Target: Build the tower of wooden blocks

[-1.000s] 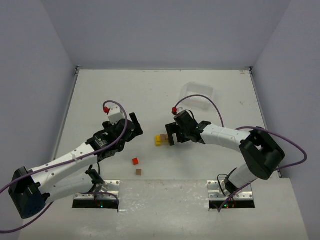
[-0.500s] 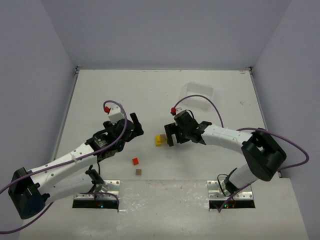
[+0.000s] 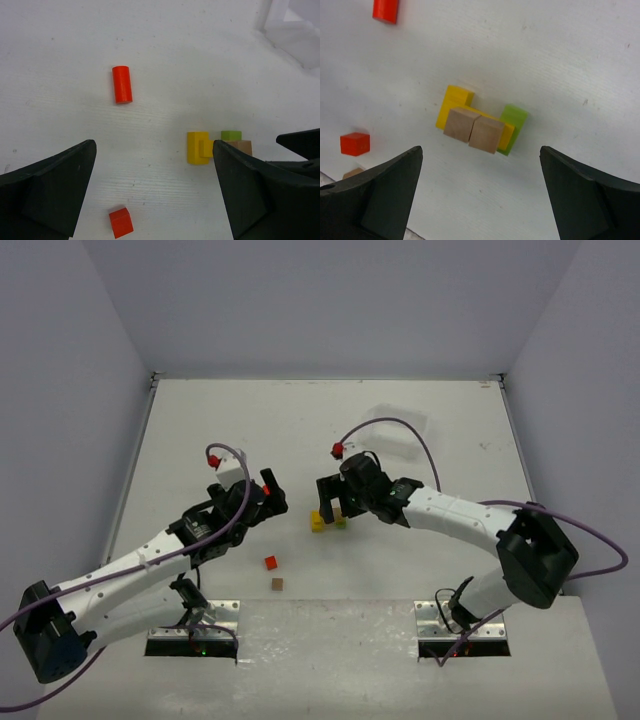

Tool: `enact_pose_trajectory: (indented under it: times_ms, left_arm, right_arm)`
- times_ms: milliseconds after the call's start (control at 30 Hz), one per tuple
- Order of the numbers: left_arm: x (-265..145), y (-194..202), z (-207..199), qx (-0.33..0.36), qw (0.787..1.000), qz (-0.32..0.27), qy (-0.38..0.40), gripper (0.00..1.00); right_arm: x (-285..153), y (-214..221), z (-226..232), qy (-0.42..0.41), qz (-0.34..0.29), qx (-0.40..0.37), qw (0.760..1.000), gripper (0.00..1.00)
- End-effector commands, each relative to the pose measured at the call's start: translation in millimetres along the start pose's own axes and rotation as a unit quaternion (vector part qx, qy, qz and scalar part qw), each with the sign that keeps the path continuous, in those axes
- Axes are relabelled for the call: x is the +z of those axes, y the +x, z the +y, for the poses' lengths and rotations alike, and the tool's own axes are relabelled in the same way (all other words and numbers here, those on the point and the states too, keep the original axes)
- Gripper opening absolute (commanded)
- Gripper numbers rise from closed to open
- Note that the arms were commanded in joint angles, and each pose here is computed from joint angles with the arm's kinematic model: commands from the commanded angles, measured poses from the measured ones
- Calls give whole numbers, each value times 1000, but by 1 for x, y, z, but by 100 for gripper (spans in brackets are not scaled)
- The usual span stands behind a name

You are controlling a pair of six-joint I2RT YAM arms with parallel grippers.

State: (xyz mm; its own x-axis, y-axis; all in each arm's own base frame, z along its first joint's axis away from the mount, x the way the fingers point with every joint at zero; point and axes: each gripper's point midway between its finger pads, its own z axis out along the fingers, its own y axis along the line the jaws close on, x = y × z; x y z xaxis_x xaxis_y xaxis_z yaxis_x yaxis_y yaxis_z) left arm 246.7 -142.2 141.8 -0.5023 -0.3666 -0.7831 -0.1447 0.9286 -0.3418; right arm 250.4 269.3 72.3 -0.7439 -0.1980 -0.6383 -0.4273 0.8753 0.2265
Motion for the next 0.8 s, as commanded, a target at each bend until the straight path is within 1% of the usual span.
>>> enact_pose_trajectory:
  times_ms: [0,133,200,300,467,767]
  left_arm:
    - [-6,-8,-11,-17,999,-14,32,100]
    - [-7,-7,-9,-16,999,-12,34,100]
    - [-8,-6,-9,-15,999,-10,34,100]
    - [-8,-6,-8,-15,999,-12,32,100]
    - [-7,-7,-6,-13,999,-13,28,100]
    - [-5,-6,-5,-10,1000,-14,21,100]
  right_arm:
    - [2,-57,-2,56,-66,14,996,99]
    - [13,-66,-11,97,-55,9,994,99]
    - [19,-64,-20,123,-42,8,991,99]
    - [29,-60,-28,139,-22,16,990,99]
    - [36,-50,-31,143,2,17,990,99]
    - [34,-35,-36,148,18,21,989,99]
